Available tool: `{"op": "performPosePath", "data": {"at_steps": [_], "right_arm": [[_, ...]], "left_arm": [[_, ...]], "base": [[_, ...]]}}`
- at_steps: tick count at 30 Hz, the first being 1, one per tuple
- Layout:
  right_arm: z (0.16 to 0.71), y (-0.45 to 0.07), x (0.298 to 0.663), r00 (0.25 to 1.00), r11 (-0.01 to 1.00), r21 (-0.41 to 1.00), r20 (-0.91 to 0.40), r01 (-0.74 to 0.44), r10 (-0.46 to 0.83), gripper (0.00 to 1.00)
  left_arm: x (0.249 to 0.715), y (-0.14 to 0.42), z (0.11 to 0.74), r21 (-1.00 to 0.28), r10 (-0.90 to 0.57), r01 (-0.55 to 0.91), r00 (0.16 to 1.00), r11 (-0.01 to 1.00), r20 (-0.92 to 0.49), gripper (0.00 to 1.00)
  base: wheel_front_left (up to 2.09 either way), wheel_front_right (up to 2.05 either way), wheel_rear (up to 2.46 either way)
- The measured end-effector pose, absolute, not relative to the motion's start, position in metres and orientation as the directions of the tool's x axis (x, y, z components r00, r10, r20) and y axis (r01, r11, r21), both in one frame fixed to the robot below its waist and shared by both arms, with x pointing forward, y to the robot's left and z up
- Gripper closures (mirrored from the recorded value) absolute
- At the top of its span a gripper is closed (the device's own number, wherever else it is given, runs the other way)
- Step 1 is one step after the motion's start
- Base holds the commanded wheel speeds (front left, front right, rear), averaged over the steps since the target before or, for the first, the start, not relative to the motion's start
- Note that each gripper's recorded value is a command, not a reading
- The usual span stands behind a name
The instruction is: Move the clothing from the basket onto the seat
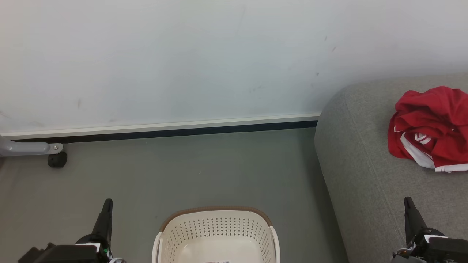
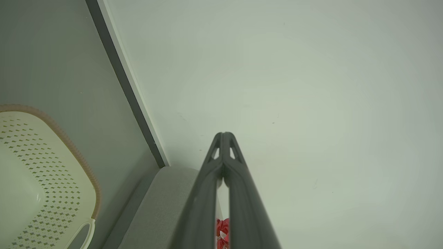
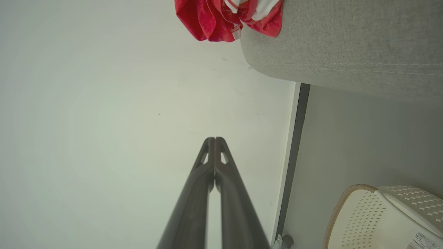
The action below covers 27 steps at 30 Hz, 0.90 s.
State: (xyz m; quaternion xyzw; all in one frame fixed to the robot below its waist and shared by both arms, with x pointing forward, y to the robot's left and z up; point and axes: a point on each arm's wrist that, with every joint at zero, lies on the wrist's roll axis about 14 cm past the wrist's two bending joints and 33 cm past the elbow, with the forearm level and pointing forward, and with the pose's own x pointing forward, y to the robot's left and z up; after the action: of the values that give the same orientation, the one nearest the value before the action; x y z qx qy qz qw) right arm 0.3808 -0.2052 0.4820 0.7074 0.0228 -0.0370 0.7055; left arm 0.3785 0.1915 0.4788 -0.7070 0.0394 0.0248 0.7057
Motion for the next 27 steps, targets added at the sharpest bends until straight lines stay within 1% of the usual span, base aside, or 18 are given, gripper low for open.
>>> {"op": "performPosePath", "data": {"at_steps": [27], "right_arm": [[0.4821, -0.2052, 0.3808, 0.996, -0.004, 0.996, -0.084, 0.084, -0.02, 1.0]], "left_arm": [[0.3785, 0.1915, 0.4786, -0.996, -0.021, -0.091, 0.996, -0.001, -0.091, 1.0]], "base": [[0.0, 0.0, 0.0]]}}
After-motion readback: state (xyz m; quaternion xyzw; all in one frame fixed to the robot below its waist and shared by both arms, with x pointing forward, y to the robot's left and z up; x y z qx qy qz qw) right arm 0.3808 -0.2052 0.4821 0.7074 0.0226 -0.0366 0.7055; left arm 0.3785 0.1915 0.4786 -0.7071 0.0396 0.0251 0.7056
